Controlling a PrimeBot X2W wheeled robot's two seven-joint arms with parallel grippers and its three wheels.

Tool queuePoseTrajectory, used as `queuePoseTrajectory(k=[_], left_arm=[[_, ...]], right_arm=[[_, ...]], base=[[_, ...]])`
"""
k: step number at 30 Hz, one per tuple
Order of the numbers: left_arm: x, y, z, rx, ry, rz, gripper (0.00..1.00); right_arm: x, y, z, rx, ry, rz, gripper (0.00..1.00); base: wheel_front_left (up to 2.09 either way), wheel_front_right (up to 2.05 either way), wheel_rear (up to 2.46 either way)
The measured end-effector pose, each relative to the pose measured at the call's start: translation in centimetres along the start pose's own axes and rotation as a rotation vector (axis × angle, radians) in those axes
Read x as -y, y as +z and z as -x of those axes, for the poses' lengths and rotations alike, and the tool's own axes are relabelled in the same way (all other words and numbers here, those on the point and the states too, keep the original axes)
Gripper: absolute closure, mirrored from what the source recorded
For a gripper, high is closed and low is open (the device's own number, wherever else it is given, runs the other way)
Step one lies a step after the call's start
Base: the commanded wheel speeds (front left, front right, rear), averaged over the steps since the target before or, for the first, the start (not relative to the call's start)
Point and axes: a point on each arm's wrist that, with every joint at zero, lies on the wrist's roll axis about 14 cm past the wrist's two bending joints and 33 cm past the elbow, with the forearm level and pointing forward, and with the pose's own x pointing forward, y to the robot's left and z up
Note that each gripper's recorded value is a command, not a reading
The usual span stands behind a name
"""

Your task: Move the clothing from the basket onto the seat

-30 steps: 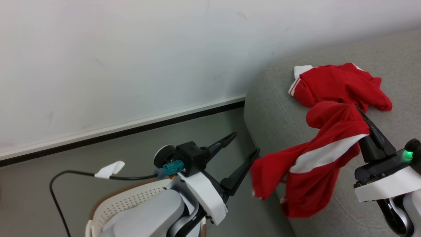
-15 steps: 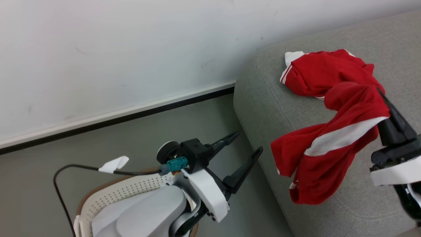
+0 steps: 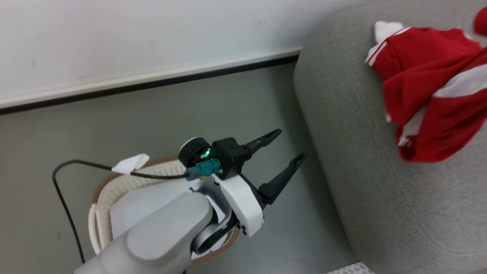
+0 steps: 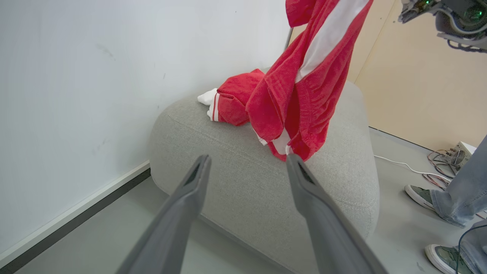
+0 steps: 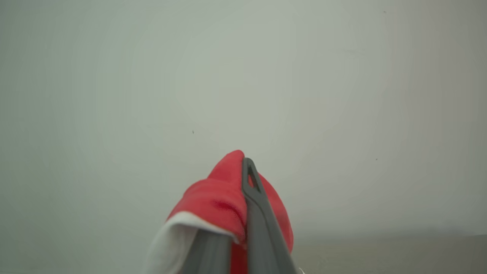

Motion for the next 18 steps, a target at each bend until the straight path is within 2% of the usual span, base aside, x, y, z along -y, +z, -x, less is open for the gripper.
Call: queuePoseTrajectory(k=[4, 12, 18], left_arm=[[-2.1, -1.4, 0.4, -0.022, 0.024, 0.011, 0.00], [-5.3, -4.3, 1.1, -0.055, 0.060, 0.044, 0.00], [-6.9, -6.7, 1.7, -0.085, 0.089, 0.084, 0.00]], right_arm=[[3.0, 0.0, -2.6, 0.005, -0.065, -0.009, 1.00], [8.7, -2.7, -6.0, -0.052, -0.206, 0.024, 1.00], [10.8, -9.4, -5.4, -0.232, -0.280, 0.033, 1.00]], base=[[0.00, 0.00, 0.00], [0.00, 0.00, 0.00], [0.00, 0.00, 0.00]])
